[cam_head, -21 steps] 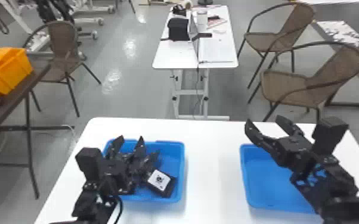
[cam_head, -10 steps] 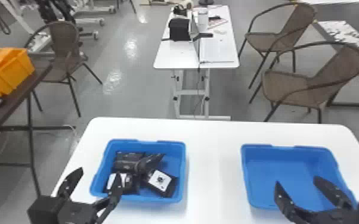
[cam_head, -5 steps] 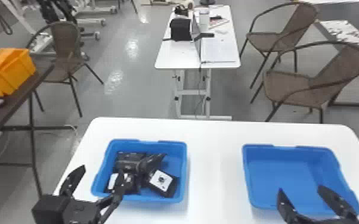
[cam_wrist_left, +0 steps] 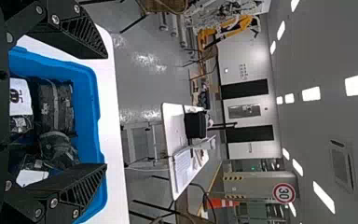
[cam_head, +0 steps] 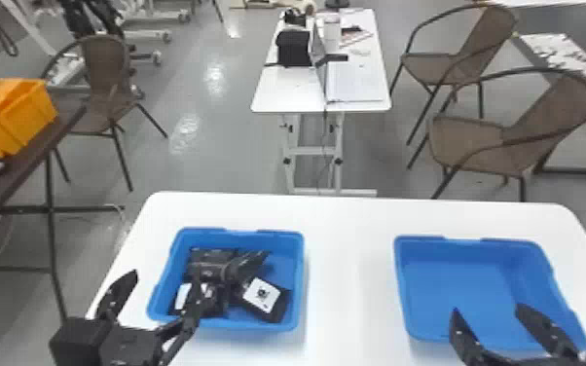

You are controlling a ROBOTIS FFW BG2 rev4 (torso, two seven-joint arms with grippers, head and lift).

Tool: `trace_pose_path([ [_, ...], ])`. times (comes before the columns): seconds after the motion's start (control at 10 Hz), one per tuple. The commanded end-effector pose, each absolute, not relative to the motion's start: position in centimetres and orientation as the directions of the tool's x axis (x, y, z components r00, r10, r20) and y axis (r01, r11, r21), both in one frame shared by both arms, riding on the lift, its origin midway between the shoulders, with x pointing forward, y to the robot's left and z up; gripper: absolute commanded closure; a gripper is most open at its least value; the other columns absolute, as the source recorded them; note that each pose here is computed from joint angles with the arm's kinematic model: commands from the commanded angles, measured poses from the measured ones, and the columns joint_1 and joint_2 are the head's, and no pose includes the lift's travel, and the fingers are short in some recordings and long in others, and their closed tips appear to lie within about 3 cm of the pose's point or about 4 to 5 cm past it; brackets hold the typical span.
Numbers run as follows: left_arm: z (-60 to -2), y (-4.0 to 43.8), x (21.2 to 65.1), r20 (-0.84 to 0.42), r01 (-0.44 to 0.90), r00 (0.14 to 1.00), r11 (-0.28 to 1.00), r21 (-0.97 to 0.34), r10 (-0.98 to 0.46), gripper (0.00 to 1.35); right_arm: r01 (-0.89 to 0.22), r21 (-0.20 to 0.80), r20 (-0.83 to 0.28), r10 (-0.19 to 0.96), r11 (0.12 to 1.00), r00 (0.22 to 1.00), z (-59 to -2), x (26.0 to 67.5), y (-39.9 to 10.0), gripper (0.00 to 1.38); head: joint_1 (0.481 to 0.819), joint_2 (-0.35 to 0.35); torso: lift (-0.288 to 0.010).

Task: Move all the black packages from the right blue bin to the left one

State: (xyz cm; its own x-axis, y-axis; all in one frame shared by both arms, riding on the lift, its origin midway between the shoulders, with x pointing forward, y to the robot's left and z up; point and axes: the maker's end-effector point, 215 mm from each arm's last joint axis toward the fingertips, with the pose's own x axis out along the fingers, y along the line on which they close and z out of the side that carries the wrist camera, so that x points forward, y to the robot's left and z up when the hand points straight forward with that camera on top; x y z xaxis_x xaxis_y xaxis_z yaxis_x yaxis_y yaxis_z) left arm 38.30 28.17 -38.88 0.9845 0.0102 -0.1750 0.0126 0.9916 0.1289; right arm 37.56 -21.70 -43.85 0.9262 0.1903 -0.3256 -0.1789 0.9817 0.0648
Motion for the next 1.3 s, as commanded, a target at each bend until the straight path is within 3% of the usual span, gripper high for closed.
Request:
trace_pose_path([
  [0.0, -39.00, 28.03, 38.28, -0.178, 0.012, 0.984, 0.992, 0.123, 0.011, 0.22, -0.180, 0.066, -0.325, 0.191, 0.981, 0.926, -43.83, 37.56, -21.63, 0.17, 0.695, 0.098, 0.000],
  [1.2, -38.84, 27.85, 38.52, -0.173, 0.010, 0.985, 0.994, 0.110, 0.010, 0.22, -0.174, 0.071, -0.322, 0.187, 0.982, 0.928, -43.84, 37.61, -21.62, 0.17, 0.695, 0.094, 0.000],
])
